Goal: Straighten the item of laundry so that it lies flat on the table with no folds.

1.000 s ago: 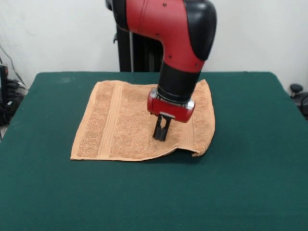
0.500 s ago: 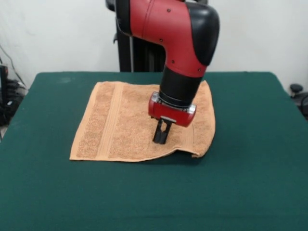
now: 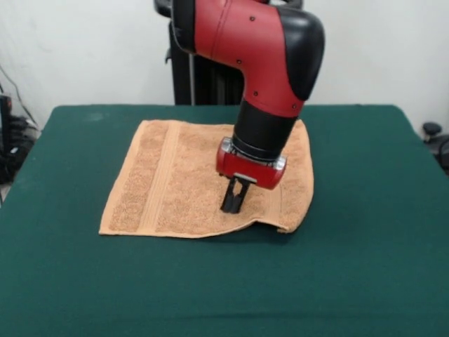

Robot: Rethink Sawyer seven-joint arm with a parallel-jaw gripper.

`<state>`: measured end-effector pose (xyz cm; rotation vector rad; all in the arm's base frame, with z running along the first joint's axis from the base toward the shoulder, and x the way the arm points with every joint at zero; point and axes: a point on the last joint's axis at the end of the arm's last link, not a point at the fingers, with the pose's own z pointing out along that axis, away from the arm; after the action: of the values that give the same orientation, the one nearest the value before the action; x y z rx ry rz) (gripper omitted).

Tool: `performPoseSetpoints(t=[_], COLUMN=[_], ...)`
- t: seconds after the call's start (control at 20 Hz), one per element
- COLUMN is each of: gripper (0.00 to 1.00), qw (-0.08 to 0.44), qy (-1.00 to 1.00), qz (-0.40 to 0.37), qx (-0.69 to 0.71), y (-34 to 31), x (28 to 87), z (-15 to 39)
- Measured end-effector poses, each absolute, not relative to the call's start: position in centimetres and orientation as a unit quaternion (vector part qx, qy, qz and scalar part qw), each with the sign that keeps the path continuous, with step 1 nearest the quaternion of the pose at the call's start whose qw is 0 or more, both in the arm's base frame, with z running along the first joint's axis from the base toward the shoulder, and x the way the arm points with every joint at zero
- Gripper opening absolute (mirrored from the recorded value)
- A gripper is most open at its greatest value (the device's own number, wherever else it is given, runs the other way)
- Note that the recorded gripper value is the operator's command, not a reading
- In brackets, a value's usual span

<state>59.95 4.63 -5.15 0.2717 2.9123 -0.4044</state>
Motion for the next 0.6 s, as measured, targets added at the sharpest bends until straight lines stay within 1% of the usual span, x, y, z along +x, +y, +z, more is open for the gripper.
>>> performPoseSetpoints(t=[0.25,0.45,0.5,0.6], gripper=[0.00,0.00,0.00,0.00], qw=[0.141,0.201,0.228,0.259], qy=[0.975,0.962,0.956,0.947], qz=[-0.158,-0.174,-0.178,-0.181], qx=[0.072,0.059,0.056,0.054], y=[4.8,4.7,4.6,4.3], x=[59.9,60.8,61.3,62.0], z=[-5.5,-6.1,-6.4,-6.9])
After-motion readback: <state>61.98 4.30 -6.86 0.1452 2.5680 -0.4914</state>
